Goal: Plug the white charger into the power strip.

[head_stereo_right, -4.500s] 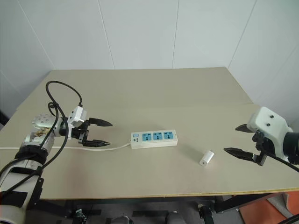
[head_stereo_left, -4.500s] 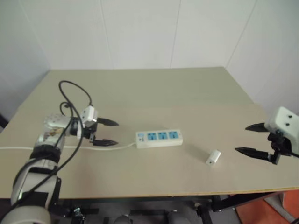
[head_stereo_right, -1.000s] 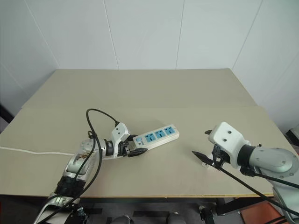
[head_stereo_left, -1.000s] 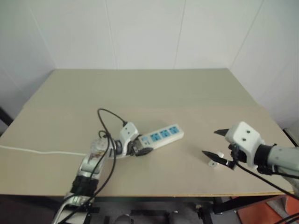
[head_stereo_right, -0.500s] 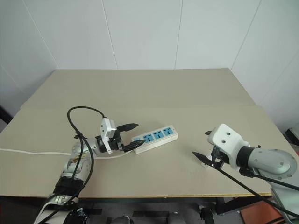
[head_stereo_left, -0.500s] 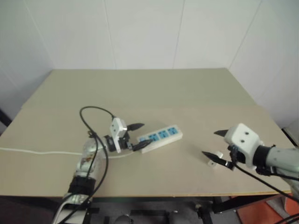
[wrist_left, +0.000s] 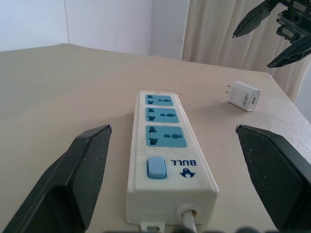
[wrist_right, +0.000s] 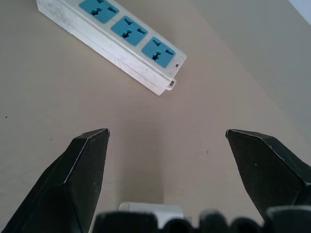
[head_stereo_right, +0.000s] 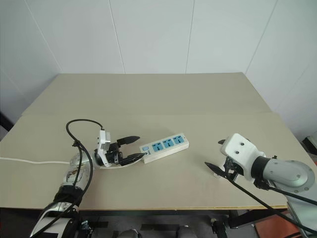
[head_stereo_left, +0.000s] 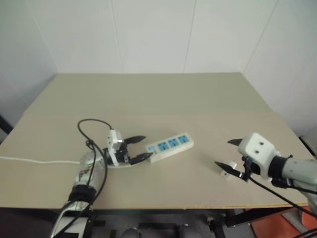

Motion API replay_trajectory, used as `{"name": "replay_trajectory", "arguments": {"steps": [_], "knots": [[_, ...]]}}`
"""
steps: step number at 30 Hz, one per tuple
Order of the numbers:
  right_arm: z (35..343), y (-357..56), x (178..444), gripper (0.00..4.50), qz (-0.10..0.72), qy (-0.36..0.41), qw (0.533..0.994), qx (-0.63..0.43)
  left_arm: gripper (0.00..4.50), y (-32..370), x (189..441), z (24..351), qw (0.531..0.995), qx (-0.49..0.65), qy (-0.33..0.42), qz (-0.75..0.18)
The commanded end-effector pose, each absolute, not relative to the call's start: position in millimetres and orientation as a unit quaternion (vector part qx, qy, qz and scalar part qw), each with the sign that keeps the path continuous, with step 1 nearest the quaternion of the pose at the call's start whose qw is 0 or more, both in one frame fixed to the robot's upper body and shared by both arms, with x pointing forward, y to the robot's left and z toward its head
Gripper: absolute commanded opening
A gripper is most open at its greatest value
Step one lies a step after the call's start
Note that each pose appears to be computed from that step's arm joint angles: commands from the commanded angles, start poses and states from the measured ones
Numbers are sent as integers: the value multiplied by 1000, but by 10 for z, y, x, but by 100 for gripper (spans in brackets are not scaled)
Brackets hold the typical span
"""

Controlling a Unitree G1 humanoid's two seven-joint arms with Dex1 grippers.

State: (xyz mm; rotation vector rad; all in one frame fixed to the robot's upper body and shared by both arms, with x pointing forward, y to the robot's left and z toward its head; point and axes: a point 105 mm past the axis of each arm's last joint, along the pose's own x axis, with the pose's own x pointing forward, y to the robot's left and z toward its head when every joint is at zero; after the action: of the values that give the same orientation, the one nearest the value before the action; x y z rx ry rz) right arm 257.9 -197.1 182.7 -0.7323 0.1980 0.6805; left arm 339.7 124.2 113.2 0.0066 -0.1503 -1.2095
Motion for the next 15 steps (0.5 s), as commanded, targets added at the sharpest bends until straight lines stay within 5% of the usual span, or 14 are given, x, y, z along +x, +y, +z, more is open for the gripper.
{"name": "replay_trajectory", "arguments": {"steps": [1, 15], "knots": [[1945, -1966, 2570, 450, 314, 68, 874, -364, 449, 1232, 3424, 1166, 821, 23, -90, -564], [1938, -1971, 2538, 450, 307, 70, 876, -366, 449, 1084, 3508, 951, 821, 47, -67, -566]]}}
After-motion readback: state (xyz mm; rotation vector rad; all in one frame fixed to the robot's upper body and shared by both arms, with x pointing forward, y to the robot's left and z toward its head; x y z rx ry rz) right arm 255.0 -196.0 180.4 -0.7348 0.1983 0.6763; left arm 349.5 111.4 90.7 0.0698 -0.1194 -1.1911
